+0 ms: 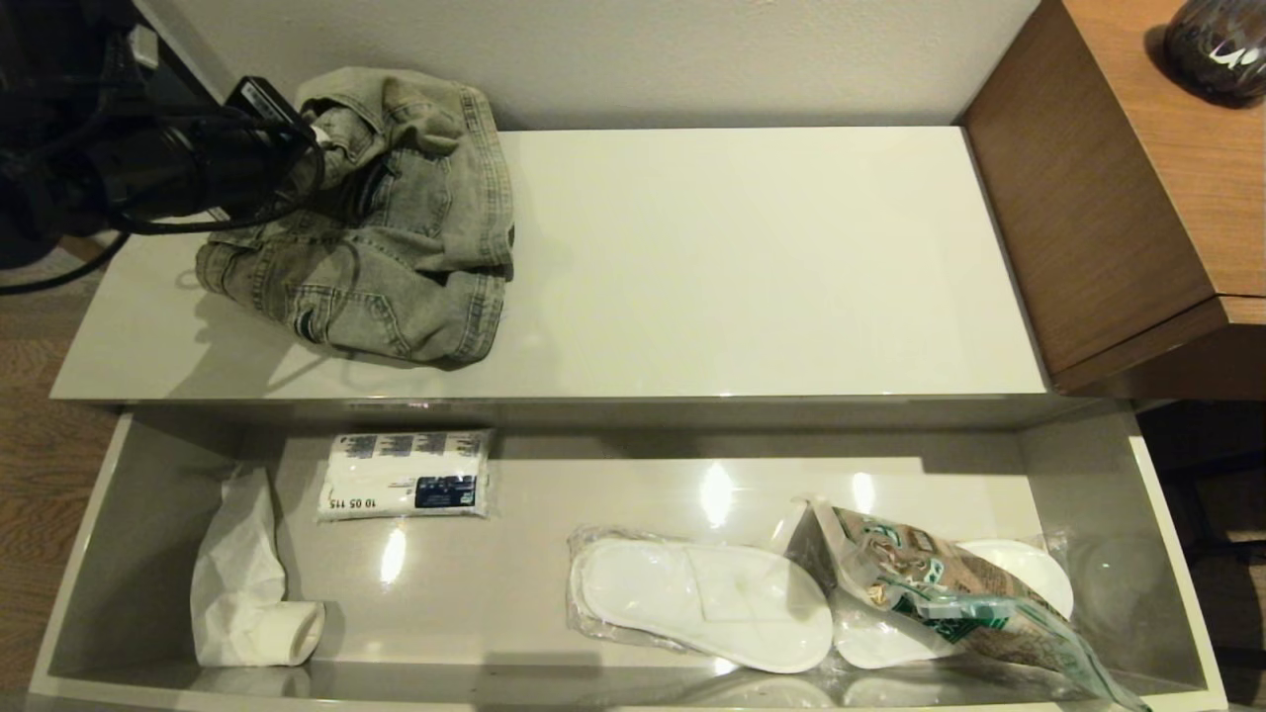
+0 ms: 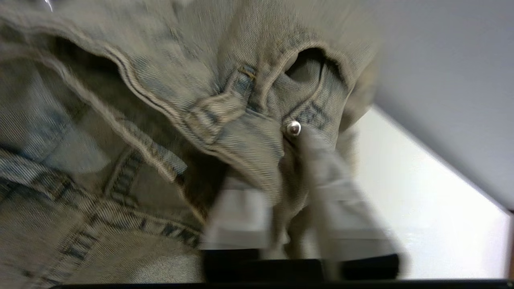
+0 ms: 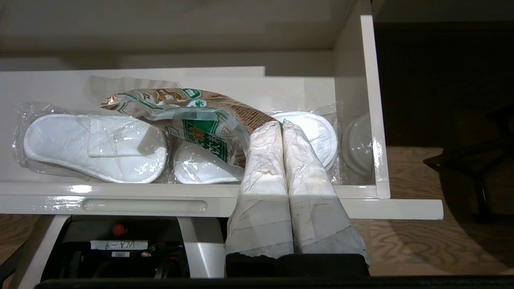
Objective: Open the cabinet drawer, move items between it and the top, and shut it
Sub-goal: Place the shorts on the table, then close the drawer
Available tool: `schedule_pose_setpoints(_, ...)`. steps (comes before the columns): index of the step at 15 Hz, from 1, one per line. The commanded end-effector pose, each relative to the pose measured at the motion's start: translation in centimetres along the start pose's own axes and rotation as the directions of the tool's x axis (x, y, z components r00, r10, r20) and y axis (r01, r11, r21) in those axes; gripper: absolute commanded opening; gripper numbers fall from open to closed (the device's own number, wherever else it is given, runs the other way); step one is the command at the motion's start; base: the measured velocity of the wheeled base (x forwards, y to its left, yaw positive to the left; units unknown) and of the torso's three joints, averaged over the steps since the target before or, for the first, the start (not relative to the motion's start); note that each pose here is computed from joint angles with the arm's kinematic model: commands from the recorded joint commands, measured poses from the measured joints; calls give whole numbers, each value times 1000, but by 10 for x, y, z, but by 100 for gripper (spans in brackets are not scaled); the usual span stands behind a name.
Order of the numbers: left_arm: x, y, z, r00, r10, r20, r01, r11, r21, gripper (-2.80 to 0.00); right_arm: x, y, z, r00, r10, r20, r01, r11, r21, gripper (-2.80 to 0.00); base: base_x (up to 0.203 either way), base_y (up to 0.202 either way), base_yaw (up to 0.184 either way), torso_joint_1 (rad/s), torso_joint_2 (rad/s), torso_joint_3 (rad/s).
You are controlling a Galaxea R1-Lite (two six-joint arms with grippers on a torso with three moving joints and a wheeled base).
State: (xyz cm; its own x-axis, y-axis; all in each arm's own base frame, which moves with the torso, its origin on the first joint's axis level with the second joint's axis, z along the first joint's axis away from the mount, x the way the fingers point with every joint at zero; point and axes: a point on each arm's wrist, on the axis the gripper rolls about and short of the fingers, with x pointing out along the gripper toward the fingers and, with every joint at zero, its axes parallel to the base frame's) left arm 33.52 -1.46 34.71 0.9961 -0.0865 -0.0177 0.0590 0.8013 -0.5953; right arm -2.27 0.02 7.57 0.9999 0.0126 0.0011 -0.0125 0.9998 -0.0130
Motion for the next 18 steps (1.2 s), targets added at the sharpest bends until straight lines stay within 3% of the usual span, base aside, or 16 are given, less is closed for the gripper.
schedule_pose_setpoints(1, 8, 3, -9, 1000, 12, -24, -12, 1000, -2, 0, 0, 0, 0, 1000, 0, -2, 0, 1000, -1, -280, 0, 0, 0, 0, 0, 0)
schedule_pose_setpoints(5, -11, -10, 5, 999, -48, 15, 49, 998, -29, 0, 0, 0, 0, 1000, 1, 0, -1, 1000, -1, -280, 0, 0, 0, 0, 0, 0)
schedule_pose_setpoints(9, -55, -27, 25, 989, -127, 70, 130, 991, -35, 0, 0, 0, 0, 1000, 0, 0, 0, 1000, -1, -280, 0, 0, 0, 0, 0, 0)
schedule_pose_setpoints(11, -74, -27, 22, 987, -159, 29, 159, 987, -33, 0, 0, 0, 0, 1000, 0, 0, 0, 1000, -1, -280, 0, 0, 0, 0, 0, 0)
schedule_pose_setpoints(13, -137, -34, 24, 971, -239, -27, 239, 971, -23, 0, 0, 0, 0, 1000, 0, 0, 0, 1000, -1, -280, 0, 0, 0, 0, 0, 0)
schedule_pose_setpoints(15, -183, -27, 9, 953, -268, -143, 267, 963, -29, 0, 0, 0, 0, 1000, 1, 0, -1, 1000, -1, -280, 0, 0, 0, 0, 0, 0)
schedule_pose_setpoints(16, -208, -21, -2, 949, -248, -194, 249, 968, -21, -280, 0, 0, 0, 1000, 1, 0, -1, 1000, -1, -280, 0, 0, 0, 0, 0, 0)
schedule_pose_setpoints(18, -245, -4, -28, 930, -195, -311, 202, 979, -10, -280, 0, 0, 0, 1000, 1, 0, -1, 1000, -1, -280, 0, 0, 0, 0, 0, 0)
